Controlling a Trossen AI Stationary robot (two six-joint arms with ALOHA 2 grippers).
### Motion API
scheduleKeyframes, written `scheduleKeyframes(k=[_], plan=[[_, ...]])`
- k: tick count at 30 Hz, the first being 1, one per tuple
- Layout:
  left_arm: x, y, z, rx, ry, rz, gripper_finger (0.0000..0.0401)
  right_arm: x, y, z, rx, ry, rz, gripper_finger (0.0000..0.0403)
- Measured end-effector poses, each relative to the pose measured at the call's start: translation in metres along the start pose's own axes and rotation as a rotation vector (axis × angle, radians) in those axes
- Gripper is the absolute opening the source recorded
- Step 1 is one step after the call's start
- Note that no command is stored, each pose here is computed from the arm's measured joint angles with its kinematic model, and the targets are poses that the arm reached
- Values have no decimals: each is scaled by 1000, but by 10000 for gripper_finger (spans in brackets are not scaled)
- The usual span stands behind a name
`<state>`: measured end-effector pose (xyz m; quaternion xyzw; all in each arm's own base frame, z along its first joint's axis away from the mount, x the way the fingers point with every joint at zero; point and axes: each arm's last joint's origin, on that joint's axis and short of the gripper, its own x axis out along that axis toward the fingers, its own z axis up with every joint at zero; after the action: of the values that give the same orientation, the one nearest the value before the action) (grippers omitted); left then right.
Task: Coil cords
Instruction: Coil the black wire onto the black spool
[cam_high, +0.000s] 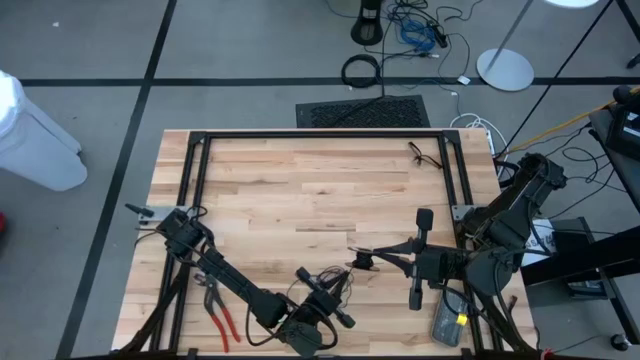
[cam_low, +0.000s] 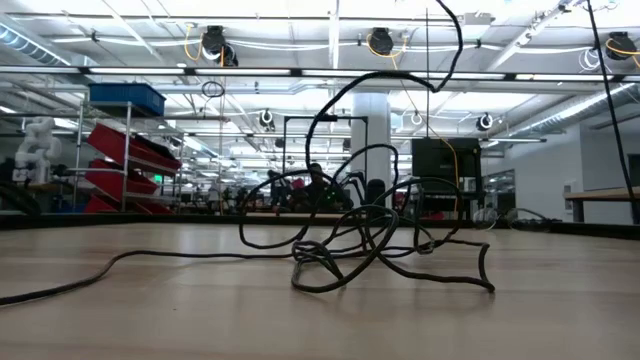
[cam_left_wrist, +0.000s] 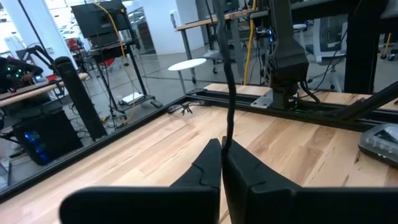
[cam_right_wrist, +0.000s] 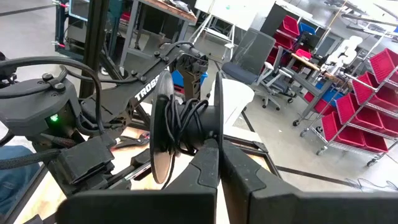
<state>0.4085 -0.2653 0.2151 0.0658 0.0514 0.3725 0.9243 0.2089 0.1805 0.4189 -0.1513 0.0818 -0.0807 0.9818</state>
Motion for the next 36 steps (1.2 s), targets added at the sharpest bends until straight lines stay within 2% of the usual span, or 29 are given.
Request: scheduleKeyframes(k=[3, 10, 15, 36], plan=[[0, 0, 0, 9, 0, -4, 19, 0, 0, 0, 0, 0, 0, 0], [-4, -3, 1, 52, 2, -90, 62, 0, 0, 0, -1, 1, 0, 0], [-10, -3, 5, 49, -3, -102, 87, 0, 0, 0, -1, 1, 0, 0], [-15, -3, 5, 79, -6, -93, 91, 0, 0, -1, -8, 6, 1, 0]])
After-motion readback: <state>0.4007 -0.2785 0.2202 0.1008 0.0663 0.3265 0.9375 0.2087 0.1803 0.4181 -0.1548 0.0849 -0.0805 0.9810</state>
